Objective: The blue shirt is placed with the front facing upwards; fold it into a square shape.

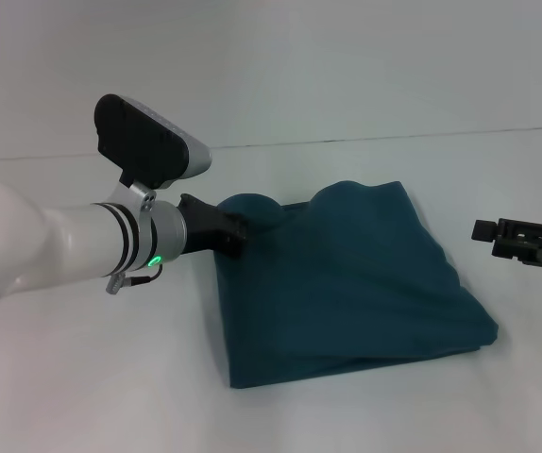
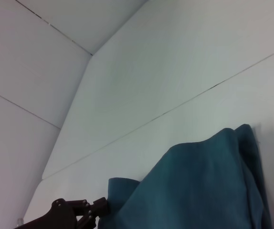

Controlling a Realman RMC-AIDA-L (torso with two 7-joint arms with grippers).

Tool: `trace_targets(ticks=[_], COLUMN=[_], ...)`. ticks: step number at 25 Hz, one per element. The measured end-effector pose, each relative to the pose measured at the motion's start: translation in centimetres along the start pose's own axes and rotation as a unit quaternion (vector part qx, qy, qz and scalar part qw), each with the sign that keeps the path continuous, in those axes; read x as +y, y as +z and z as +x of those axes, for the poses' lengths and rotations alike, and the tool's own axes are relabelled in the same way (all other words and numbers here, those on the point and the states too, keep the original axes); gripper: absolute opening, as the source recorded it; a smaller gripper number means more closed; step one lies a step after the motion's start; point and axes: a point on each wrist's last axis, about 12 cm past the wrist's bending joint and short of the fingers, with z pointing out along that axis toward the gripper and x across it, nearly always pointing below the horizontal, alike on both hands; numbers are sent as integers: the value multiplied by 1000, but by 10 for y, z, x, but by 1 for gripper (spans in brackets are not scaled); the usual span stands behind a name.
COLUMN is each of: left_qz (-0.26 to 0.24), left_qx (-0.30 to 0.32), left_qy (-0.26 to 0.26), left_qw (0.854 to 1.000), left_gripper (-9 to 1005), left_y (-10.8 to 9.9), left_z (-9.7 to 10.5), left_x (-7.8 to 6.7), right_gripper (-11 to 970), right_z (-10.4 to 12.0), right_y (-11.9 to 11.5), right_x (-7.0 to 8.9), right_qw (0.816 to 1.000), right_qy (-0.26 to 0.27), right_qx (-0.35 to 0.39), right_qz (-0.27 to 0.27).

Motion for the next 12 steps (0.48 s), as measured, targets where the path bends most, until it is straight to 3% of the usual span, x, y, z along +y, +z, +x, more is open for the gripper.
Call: trace_targets(ticks=[12], left_qz=[-10], left_qx=[-4], left_qy=[-7], left_qw=[1000], left_gripper=[1], left_y=[-2], left_z=[0], left_x=[7], right_gripper=[750], right_z=[1], right_y=[-1], right_x=[-1], right_qw=[1000], right_qy=[1], right_qx=[-1], right_qz=[1])
